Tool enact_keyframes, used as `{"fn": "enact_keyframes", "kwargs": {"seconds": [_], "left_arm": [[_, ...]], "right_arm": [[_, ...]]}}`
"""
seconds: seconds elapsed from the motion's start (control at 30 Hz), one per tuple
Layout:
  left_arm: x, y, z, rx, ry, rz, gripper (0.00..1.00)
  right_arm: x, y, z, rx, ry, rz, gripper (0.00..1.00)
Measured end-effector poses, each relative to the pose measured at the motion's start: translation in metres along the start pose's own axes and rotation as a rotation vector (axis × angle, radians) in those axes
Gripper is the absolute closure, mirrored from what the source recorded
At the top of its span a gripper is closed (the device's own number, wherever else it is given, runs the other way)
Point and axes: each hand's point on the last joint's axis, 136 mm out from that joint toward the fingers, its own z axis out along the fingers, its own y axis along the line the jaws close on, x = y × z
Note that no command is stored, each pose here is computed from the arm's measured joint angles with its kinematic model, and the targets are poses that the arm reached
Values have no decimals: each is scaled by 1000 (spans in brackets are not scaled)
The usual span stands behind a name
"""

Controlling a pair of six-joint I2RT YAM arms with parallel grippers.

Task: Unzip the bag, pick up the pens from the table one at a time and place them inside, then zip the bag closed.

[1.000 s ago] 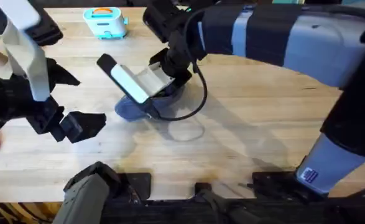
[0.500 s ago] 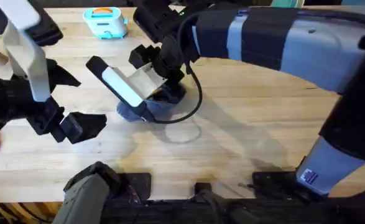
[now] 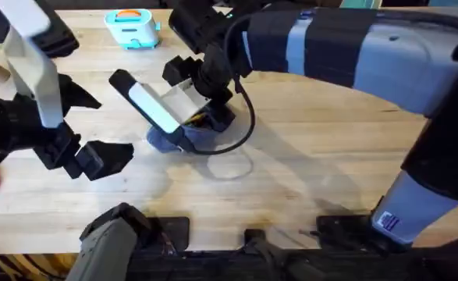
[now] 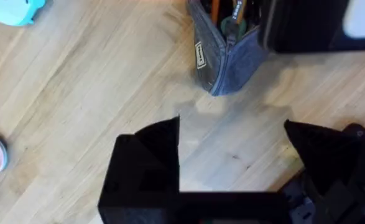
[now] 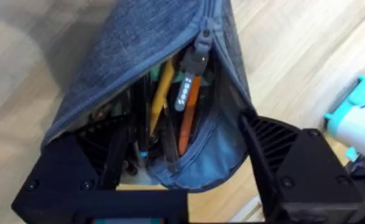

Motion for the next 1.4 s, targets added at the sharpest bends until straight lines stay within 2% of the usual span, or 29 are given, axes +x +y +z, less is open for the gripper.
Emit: {"fn": "enact_keyframes", "kwargs": {"seconds": [0.13,0.23,0.27,0.43,0.57,0.83,1.03,1.07,1.1,1.27,1.4], "left_arm": [[0,2,0,-7,0,4,7],[0,2,0,-5,0,25,7],[2,3,3,11,2,58,7],[13,9,14,94,-1,46,8],[24,11,20,179,-58,27,7],[39,25,32,251,-211,58,6],[53,33,51,324,-268,17,8],[55,33,54,338,-276,6,8],[60,35,62,367,-293,-23,7],[63,43,70,350,-304,-19,7],[62,49,72,319,-316,-5,7]], "right_arm": [[4,-2,-8,12,-19,80,3],[7,-8,-23,40,-42,194,3],[11,-16,-42,81,-55,315,5],[23,-27,-78,159,-70,523,3],[34,-33,-102,209,-89,722,3],[53,-32,-112,216,-130,1216,3],[29,-33,-112,120,-256,1464,3],[23,-33,-112,93,-283,1502,3],[7,-32,-112,28,-334,1593,4],[-16,-31,-109,-60,-373,1723,4],[-34,-28,-101,-122,-372,1782,4]]}}
